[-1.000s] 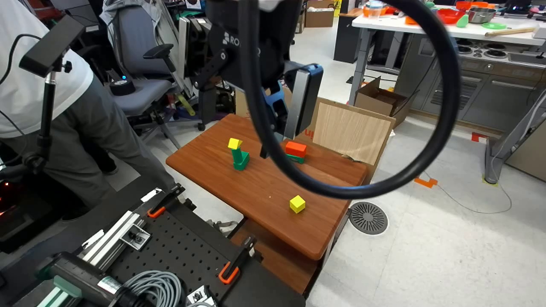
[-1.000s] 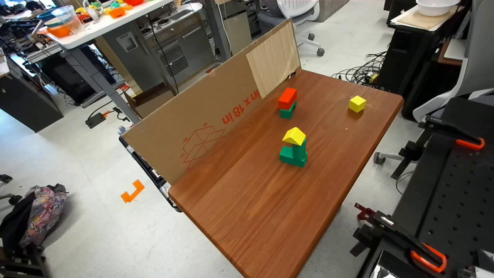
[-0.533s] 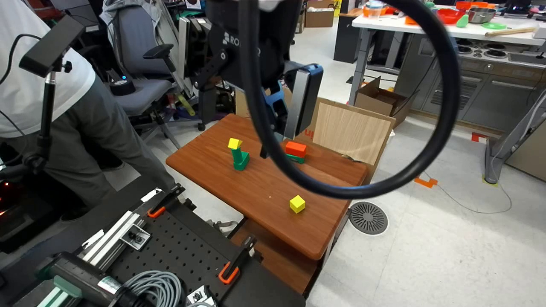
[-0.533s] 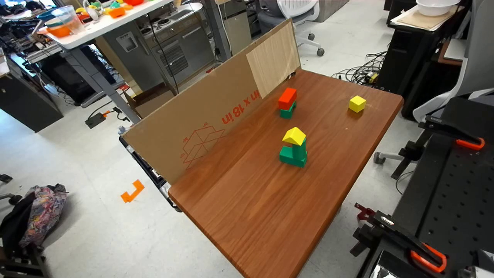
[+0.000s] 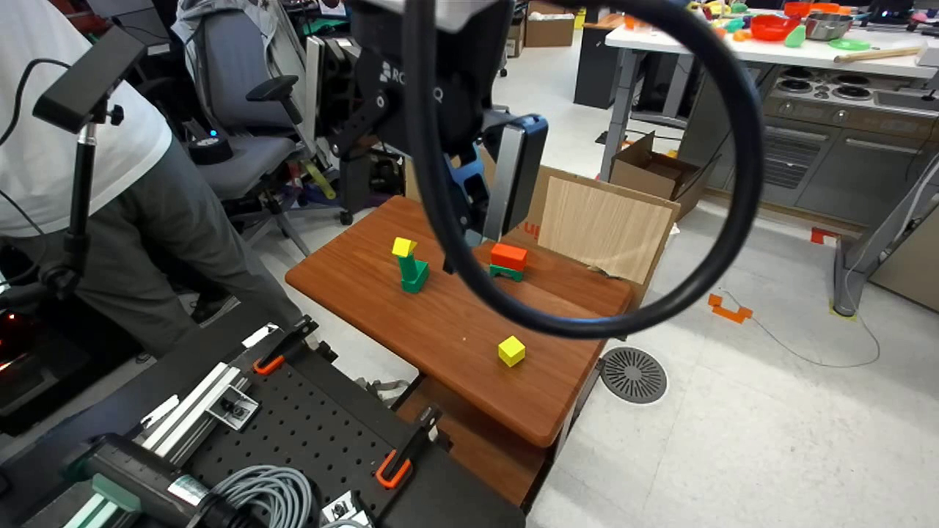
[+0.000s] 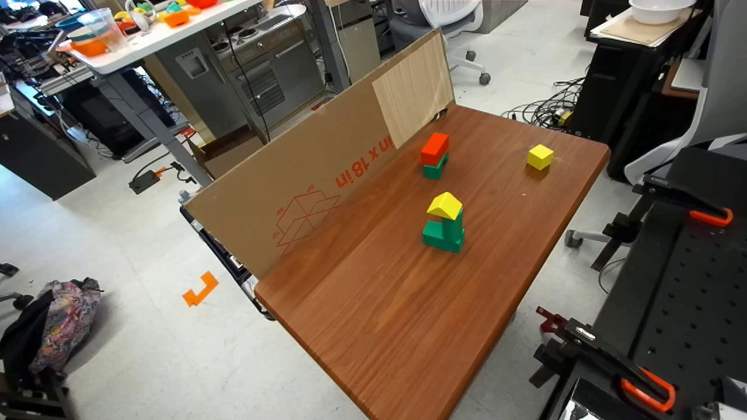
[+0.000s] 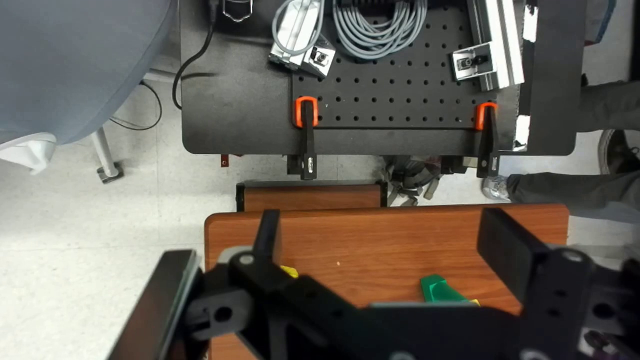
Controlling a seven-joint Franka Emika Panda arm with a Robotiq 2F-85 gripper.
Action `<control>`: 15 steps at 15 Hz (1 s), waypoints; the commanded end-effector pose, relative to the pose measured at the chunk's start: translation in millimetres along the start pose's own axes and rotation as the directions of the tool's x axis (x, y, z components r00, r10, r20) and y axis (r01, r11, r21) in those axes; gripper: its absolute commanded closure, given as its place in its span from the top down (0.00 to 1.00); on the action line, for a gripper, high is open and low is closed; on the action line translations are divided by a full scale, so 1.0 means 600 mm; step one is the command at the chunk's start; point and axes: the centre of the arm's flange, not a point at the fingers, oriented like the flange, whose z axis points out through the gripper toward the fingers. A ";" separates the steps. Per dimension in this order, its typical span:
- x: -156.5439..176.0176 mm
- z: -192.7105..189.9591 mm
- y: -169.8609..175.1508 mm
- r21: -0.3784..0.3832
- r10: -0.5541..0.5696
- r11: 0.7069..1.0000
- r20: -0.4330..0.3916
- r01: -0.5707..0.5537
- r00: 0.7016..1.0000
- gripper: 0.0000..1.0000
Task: Move the yellow block to the left
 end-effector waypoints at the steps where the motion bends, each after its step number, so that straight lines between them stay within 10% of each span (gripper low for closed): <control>1: 0.032 0.040 -0.004 -0.027 0.019 0.999 0.034 -0.018 0.999 1.00; 15: 0.252 0.398 0.060 -0.227 0.375 0.911 0.108 -0.345 0.920 1.00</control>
